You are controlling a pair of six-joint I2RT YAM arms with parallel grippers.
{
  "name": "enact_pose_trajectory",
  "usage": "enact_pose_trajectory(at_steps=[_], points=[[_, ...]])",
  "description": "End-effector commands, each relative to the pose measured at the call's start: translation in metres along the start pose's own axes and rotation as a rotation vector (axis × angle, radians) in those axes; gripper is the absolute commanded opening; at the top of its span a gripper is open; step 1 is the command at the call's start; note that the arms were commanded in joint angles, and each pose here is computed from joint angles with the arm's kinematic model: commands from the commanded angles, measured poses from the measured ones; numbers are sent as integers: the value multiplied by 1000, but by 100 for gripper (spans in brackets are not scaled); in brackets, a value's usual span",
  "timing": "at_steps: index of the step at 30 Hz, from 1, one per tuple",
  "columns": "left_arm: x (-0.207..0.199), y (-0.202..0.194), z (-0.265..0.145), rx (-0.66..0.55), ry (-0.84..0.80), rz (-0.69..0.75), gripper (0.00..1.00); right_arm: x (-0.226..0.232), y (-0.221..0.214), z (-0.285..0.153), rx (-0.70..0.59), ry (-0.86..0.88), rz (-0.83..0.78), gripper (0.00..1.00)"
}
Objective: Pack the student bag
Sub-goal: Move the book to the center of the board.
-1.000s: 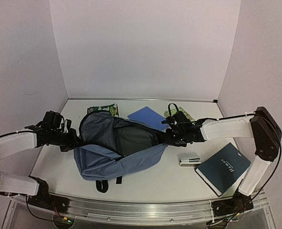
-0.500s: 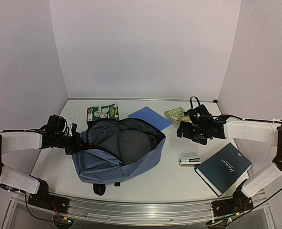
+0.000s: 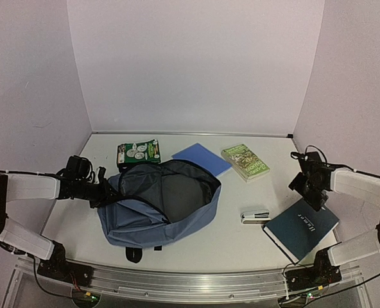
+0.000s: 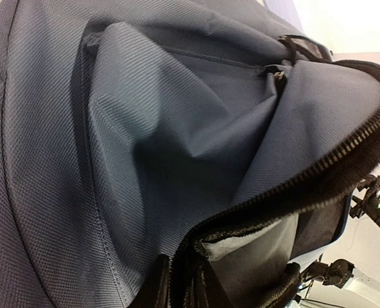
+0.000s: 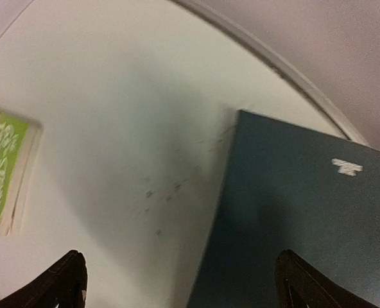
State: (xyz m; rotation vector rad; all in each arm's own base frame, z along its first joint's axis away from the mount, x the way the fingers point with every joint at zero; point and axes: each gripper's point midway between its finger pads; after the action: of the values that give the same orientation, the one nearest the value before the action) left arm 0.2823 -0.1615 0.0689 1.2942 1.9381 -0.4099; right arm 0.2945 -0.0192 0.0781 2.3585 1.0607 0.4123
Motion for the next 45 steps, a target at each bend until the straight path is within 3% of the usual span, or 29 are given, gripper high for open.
enact_pose_trajectory(at_steps=[1,9,17,25,32,40,45], points=[[-25,10,-12,-47,-81,55,16,-54,-1,12,26,-142,137,98],[-30,11,-15,-51,-91,87,21,-106,-6,12,16,-260,350,98],[-38,13,-16,-46,-107,101,28,-105,-22,14,83,-207,416,98],[-45,18,-19,-57,-116,108,41,-28,-30,28,235,175,283,98],[-50,19,-25,-69,-122,109,52,21,-31,23,256,351,169,98],[-58,21,-40,-107,-128,126,59,104,-45,-2,254,489,-45,98],[-66,24,-50,-130,-115,154,66,99,-16,-12,140,419,-88,98]])
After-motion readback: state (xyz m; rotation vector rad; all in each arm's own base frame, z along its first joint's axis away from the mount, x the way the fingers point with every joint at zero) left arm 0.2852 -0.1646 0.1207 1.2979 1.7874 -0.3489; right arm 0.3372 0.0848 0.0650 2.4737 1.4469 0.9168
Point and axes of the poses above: each gripper's point midway between its finger pads, its own z axis out along the fingers, its own x axis along the line the jaws close on, y = z × x, and after that the axes turned 9 degrees about -z, right-handed
